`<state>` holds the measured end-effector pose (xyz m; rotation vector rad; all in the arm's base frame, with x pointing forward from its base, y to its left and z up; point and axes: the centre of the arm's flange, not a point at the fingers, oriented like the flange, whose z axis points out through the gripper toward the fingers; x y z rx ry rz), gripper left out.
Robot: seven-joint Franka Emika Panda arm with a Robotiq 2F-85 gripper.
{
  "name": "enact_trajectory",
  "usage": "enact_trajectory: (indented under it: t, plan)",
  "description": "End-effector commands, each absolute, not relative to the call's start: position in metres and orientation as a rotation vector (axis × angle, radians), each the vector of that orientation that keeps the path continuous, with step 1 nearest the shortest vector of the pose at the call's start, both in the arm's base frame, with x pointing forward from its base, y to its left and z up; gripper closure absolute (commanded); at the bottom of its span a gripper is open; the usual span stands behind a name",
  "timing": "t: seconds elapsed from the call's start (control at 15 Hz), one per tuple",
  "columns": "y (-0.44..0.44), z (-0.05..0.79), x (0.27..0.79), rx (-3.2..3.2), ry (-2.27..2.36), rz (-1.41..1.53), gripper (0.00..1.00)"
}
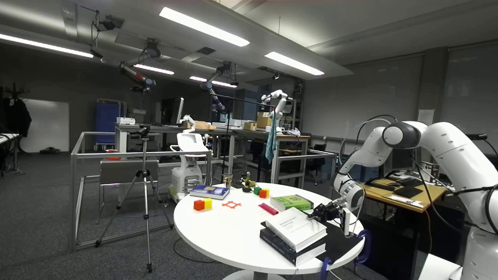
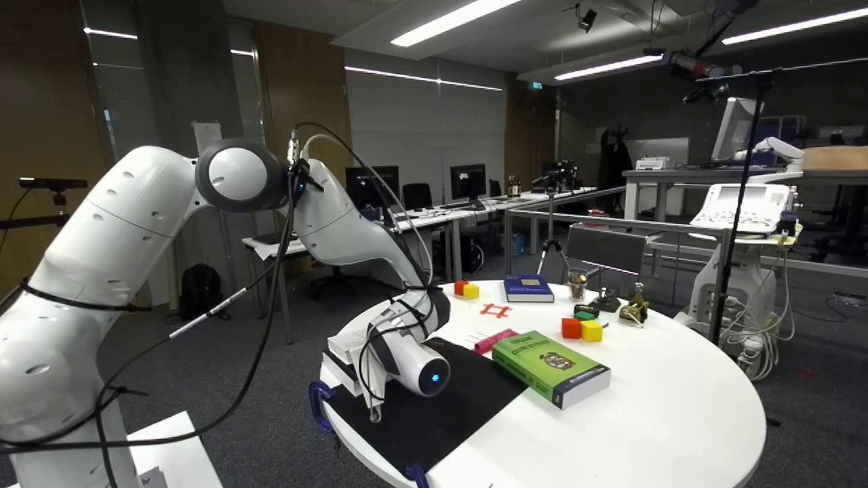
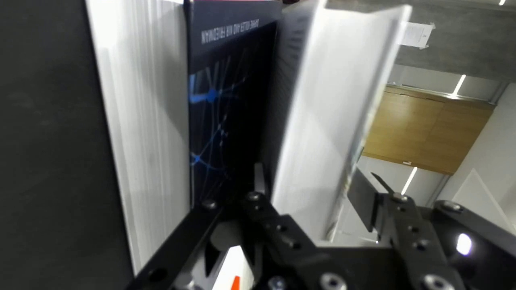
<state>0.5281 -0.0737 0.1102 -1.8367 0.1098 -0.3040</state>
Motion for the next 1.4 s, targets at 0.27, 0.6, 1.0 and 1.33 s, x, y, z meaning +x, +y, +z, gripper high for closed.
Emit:
enact_trajectory:
  t: [0.27,0.6,1.0,1.33]
  plan:
    - [-0.072,0.139,0.53,-1.901,0.102,-0.33,0.0]
    - [-0.061,0.152,0.524,-1.987,0.034,-0.312,0.0]
    - [-0.038,0.168,0.523,-2.084,-0.056,-0.301,0.0]
    - [-0.034,0.176,0.518,-2.182,-0.105,-0.267,0.0]
